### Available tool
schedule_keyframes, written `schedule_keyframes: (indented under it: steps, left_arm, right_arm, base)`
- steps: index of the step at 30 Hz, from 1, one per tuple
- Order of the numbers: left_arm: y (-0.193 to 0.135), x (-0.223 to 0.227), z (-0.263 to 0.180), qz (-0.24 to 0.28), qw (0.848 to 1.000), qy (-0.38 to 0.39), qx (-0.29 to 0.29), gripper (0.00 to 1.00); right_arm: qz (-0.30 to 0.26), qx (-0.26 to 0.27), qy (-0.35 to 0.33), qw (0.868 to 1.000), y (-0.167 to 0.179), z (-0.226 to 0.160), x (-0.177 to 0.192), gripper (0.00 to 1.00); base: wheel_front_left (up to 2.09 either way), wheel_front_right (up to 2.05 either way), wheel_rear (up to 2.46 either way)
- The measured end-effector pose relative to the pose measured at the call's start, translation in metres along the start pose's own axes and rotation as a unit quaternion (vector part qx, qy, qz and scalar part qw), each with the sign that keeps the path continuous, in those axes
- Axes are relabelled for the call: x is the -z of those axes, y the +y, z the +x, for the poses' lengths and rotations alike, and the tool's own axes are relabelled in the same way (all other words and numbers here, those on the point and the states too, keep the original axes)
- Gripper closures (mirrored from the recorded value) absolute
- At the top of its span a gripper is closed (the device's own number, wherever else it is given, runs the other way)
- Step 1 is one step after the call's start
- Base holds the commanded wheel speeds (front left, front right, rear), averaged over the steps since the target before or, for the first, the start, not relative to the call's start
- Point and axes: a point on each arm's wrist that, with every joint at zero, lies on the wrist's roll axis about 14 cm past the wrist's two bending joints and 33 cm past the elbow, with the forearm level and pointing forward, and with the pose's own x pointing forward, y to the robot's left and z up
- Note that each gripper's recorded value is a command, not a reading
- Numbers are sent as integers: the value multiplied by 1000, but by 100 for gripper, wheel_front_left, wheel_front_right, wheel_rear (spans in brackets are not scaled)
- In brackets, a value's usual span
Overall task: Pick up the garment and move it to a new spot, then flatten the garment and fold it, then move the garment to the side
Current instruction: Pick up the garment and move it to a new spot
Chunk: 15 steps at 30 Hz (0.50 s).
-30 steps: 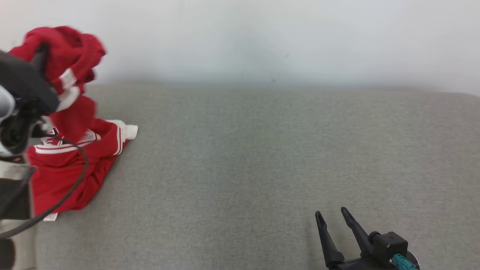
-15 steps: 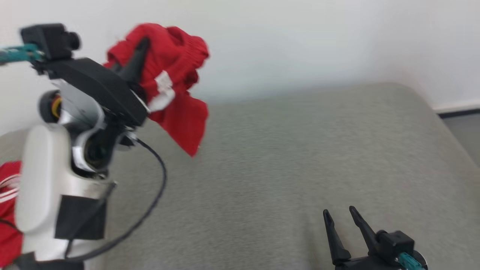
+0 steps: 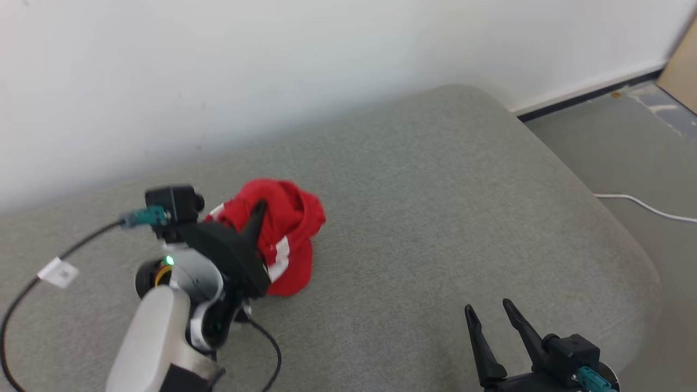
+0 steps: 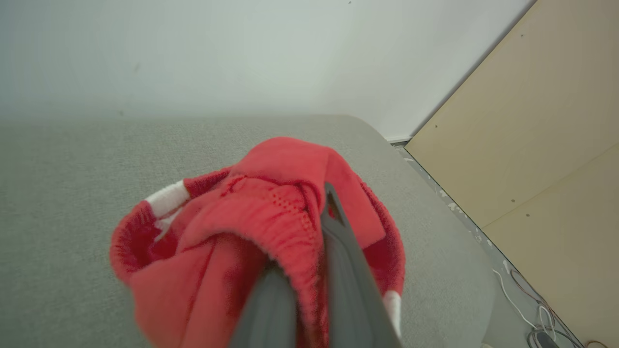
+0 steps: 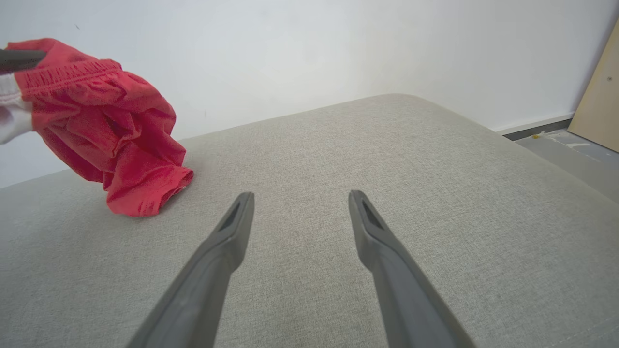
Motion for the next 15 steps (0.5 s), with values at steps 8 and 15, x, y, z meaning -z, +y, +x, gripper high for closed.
schedule_keyframes:
  steps: [8,15]
  left_arm:
    - [26,112,3,-25,992,116,-36,100]
    - [40,129,-9,-3,992,114,-56,0]
  right_arm:
    - [1,23,19,1000,-11,-6,10,0]
    - [2,19,28,999,-9,-5,15,0]
  base:
    - [0,0,0]
    - [0,0,0]
